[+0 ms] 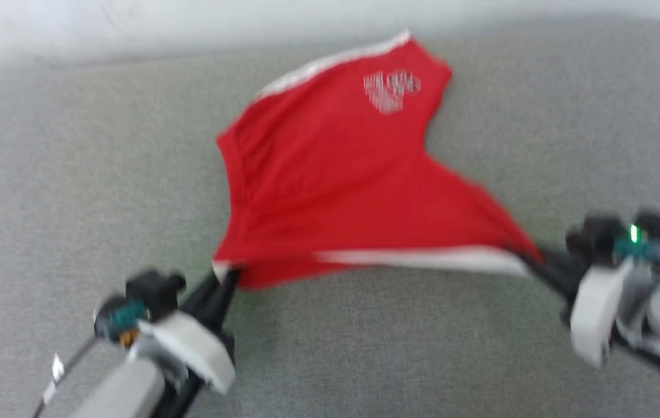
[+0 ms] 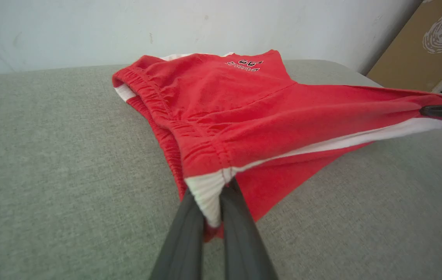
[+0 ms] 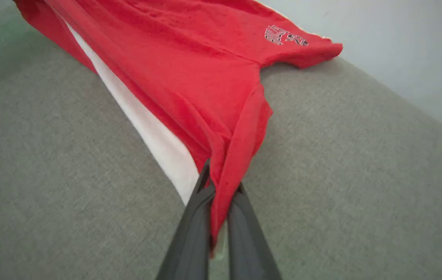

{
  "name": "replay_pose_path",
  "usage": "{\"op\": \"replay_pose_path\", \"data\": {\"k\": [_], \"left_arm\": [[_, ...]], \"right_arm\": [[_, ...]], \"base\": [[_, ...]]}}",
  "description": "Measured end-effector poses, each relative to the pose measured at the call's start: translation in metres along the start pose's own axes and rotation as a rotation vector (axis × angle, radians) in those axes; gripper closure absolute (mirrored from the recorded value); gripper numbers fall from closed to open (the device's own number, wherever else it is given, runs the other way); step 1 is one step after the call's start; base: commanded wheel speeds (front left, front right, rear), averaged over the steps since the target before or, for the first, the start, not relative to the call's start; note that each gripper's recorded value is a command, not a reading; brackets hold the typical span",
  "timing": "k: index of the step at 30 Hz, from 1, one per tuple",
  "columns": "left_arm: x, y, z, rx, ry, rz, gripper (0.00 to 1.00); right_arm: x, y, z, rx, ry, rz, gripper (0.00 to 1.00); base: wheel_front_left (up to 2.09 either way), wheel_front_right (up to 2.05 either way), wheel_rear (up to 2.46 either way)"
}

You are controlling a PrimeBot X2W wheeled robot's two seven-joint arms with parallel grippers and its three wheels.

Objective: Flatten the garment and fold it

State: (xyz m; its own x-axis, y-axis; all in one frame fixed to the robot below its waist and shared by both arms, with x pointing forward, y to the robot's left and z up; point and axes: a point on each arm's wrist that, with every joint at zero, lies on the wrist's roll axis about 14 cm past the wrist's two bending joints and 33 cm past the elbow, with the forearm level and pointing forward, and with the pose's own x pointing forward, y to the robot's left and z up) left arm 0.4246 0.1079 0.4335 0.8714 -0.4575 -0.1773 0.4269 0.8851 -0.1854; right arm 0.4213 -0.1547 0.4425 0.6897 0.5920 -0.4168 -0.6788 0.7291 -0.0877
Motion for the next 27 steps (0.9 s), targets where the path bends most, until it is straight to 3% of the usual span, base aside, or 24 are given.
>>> {"op": "replay_pose_path", "data": {"k": [8,14,19,27], "left_arm": [[-0.062,-0.011,-0.02,-0.002,0.049,0.057,1.0],[-0.094,-0.022,-0.021,0.006,0.066,0.063,1.0],[-0.093,-0.03,-0.003,0.033,0.016,0.042,1.0],[-0.05,-0.027,0.046,0.1,-0.103,-0.005,1.0]], "right_arm": [[-0.047,0.057,-0.037,0.114,0.069,0.057,1.0],[-0.072,0.081,-0.048,0.174,0.075,0.064,1.0],[-0.066,0.059,-0.017,0.114,-0.01,0.013,1.0],[-0.039,0.019,0.033,0.047,-0.095,-0.064,1.0]], "base": [[0.0,0.0,0.0],[0.0,0.0,0.0],[0.0,0.0,0.0],[0.0,0.0,0.0]]}}
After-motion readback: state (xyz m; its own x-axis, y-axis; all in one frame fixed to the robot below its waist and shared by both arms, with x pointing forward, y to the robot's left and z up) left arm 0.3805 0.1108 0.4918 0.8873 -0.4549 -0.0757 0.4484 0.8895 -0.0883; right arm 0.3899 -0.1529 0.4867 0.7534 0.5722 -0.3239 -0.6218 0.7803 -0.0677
